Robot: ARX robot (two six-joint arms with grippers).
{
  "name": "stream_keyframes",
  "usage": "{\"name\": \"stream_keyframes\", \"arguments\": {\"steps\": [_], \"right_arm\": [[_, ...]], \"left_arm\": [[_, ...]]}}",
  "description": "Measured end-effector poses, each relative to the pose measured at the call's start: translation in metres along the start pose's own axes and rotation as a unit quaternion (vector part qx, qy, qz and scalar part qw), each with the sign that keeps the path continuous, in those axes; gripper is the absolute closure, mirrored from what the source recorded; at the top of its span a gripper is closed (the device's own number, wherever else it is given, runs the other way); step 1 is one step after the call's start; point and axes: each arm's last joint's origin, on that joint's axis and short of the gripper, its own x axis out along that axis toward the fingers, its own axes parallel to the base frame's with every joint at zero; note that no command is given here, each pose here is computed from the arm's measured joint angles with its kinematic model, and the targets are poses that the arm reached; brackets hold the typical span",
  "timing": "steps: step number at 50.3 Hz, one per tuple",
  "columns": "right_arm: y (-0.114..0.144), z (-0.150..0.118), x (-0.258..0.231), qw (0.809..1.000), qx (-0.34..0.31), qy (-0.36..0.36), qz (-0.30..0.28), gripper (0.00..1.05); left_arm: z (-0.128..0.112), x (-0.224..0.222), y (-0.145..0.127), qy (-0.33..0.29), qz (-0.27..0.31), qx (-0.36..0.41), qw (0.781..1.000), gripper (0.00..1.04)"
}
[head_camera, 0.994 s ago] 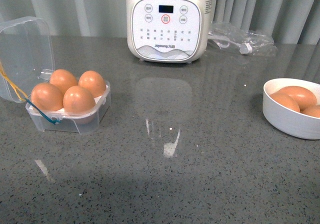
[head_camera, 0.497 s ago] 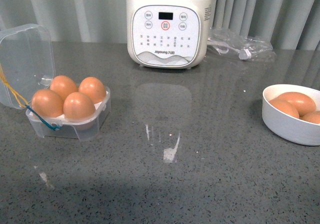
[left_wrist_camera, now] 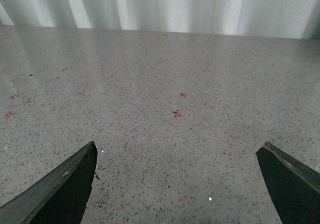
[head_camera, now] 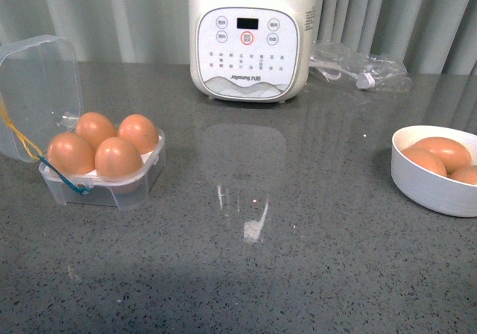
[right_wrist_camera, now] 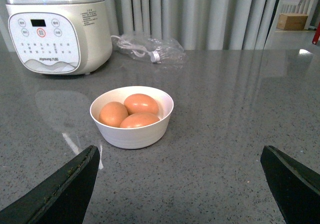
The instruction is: Put egg into box
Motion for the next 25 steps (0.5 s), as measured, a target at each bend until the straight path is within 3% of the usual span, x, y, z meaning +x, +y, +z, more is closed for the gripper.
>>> {"name": "stream_keyframes", "arguments": {"steps": [10,25], "right_arm": [[0.0,0.0,0.0,1.0,0.0,0.0,0.0,0.07],[0.0,0.0,0.0,1.0,0.0,0.0,0.0,0.07]], "left_arm": [[0.003,0.016,-0.01,0.029,-0.036,0.01,0.999,0.07],[0.02,0.002,-0.026,0.027,-0.12,-0.02,0.992,0.07]]}}
